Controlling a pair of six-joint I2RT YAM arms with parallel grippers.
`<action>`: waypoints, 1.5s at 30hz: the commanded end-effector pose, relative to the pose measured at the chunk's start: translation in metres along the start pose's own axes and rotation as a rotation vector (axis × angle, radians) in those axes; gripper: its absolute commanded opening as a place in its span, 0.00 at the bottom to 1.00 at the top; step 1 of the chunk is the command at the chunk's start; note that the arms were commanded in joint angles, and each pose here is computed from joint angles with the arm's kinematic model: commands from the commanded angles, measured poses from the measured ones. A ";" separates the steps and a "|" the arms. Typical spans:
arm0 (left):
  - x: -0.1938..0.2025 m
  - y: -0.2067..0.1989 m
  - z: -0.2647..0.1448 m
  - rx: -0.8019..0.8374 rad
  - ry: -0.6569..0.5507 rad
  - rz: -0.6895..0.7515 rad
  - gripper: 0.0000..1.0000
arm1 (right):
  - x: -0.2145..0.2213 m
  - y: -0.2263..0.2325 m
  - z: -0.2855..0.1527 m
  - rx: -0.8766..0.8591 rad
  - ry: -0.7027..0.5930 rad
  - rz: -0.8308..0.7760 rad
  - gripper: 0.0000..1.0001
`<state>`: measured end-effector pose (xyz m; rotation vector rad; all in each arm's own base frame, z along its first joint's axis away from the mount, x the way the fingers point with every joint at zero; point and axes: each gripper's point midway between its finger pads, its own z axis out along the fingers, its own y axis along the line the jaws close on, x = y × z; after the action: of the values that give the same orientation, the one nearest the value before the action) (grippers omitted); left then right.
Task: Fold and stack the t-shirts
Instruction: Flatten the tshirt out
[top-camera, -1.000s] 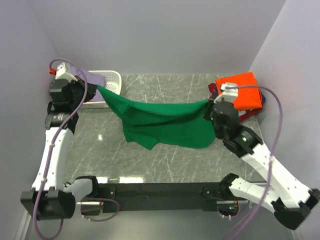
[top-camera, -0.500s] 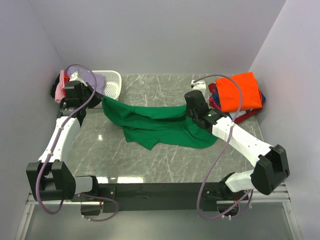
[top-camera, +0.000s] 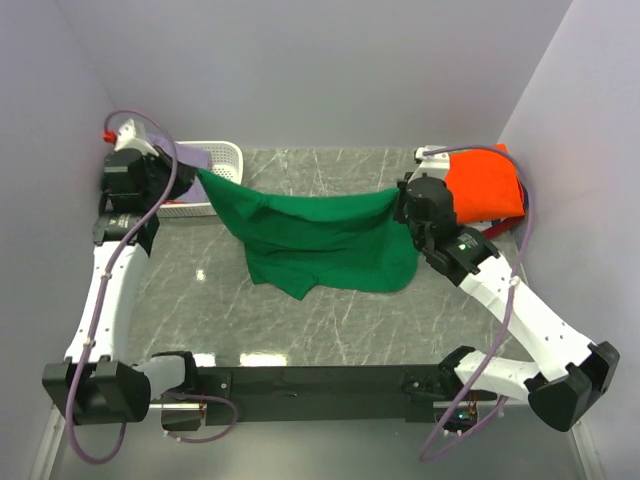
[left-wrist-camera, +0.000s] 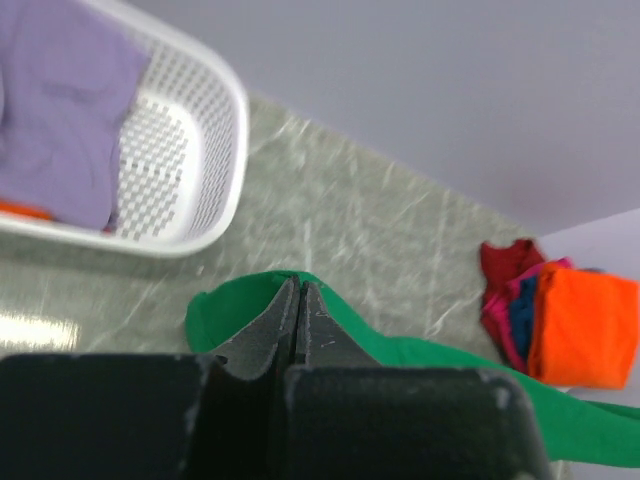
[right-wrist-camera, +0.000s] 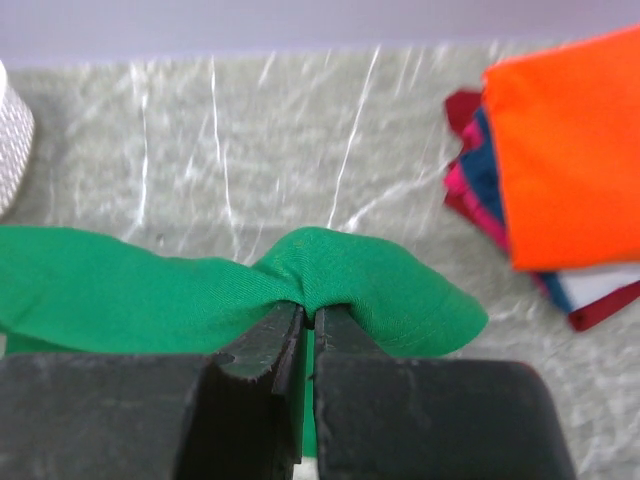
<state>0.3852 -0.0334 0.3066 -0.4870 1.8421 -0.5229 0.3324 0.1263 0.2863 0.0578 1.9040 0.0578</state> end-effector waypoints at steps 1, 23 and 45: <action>-0.069 -0.055 -0.047 0.123 -0.185 0.064 0.01 | -0.070 -0.015 -0.025 0.039 -0.172 0.028 0.00; -0.155 -0.178 -0.232 0.446 -0.425 0.200 0.01 | -0.152 -0.040 -0.172 -0.236 -0.379 0.174 0.00; -0.126 -0.145 -0.011 0.408 -0.076 0.092 0.01 | -0.141 0.015 -0.024 -0.196 -0.221 0.072 0.00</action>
<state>0.4028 -0.0753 0.4639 -0.2003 1.6831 -0.7563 0.3279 0.1326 0.3915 -0.0231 1.7714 0.2358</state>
